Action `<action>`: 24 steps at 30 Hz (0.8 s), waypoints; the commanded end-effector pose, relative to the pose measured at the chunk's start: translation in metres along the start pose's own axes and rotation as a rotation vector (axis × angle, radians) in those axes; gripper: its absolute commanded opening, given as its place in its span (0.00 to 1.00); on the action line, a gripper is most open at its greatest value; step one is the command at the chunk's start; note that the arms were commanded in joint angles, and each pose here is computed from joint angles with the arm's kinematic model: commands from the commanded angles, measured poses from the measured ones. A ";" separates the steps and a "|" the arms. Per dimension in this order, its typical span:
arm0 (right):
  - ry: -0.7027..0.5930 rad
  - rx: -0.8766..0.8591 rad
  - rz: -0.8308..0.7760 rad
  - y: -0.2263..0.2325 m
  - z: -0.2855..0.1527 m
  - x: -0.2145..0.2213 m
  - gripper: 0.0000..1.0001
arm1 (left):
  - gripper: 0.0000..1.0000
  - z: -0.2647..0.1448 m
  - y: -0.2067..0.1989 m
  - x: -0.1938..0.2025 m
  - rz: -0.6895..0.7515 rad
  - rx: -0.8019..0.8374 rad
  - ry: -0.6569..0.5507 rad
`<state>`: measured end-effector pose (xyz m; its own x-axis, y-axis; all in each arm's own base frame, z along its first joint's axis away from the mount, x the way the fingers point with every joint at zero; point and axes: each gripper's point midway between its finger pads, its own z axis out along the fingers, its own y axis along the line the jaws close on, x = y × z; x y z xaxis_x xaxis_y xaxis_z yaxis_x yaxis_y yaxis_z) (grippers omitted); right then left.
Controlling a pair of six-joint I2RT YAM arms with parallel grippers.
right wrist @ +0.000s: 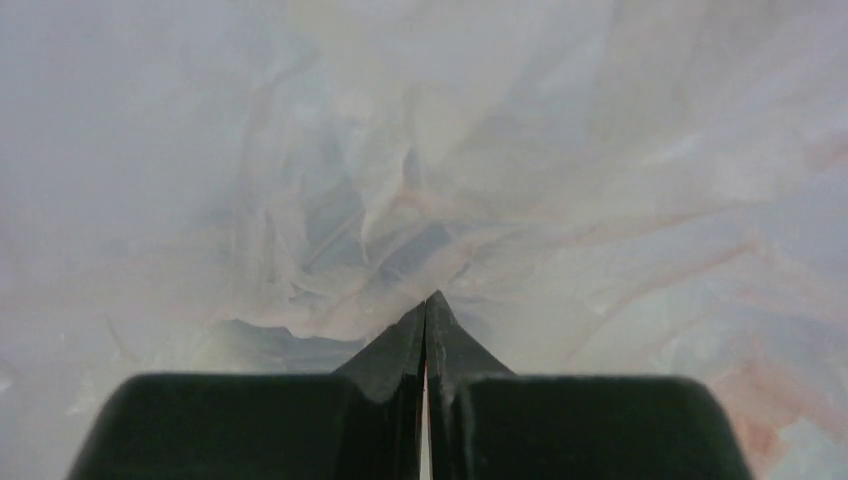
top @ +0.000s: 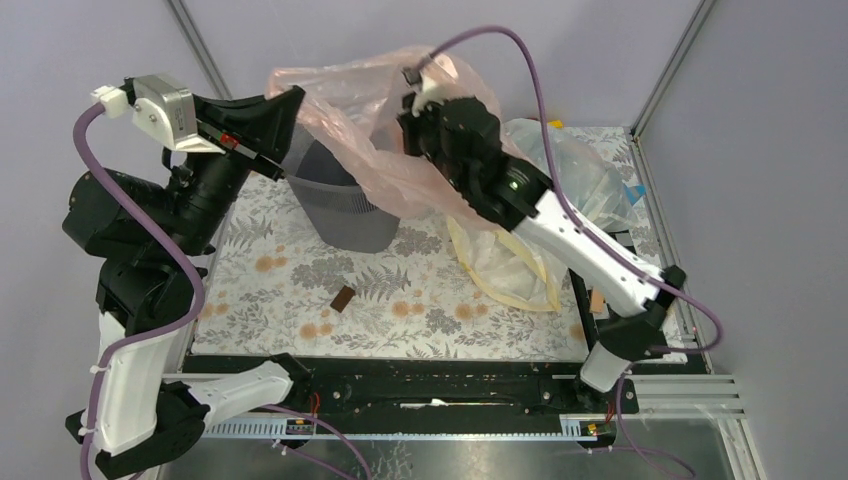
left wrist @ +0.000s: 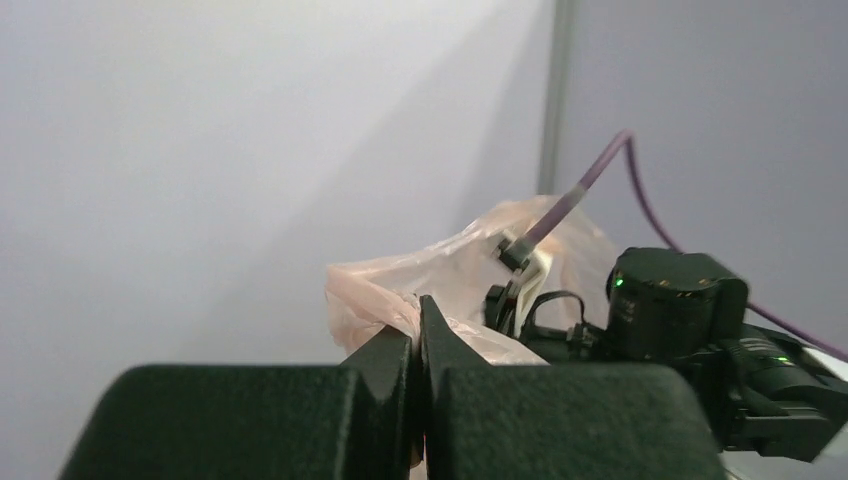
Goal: Put the trash bags into the trash bin
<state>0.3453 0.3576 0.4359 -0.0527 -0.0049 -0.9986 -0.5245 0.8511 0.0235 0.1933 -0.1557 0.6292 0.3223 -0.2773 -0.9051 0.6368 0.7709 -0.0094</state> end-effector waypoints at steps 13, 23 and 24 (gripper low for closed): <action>0.047 -0.266 -0.004 0.083 0.089 0.011 0.00 | 0.00 -0.055 0.091 -0.040 0.240 -0.516 -0.243; 0.213 -0.246 -0.009 0.090 0.117 0.095 0.00 | 0.00 -0.051 0.104 0.005 0.281 -0.574 -0.128; 0.243 -0.221 -0.026 0.085 0.118 0.105 0.00 | 0.00 -0.047 0.104 0.016 0.290 -0.573 -0.093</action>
<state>0.3853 0.5002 0.3380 -0.2119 -0.1488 -0.9659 -0.7439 0.6655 0.0607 0.2151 -0.0508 0.6103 0.5457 -0.0970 -0.8324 0.1069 0.9932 -0.0456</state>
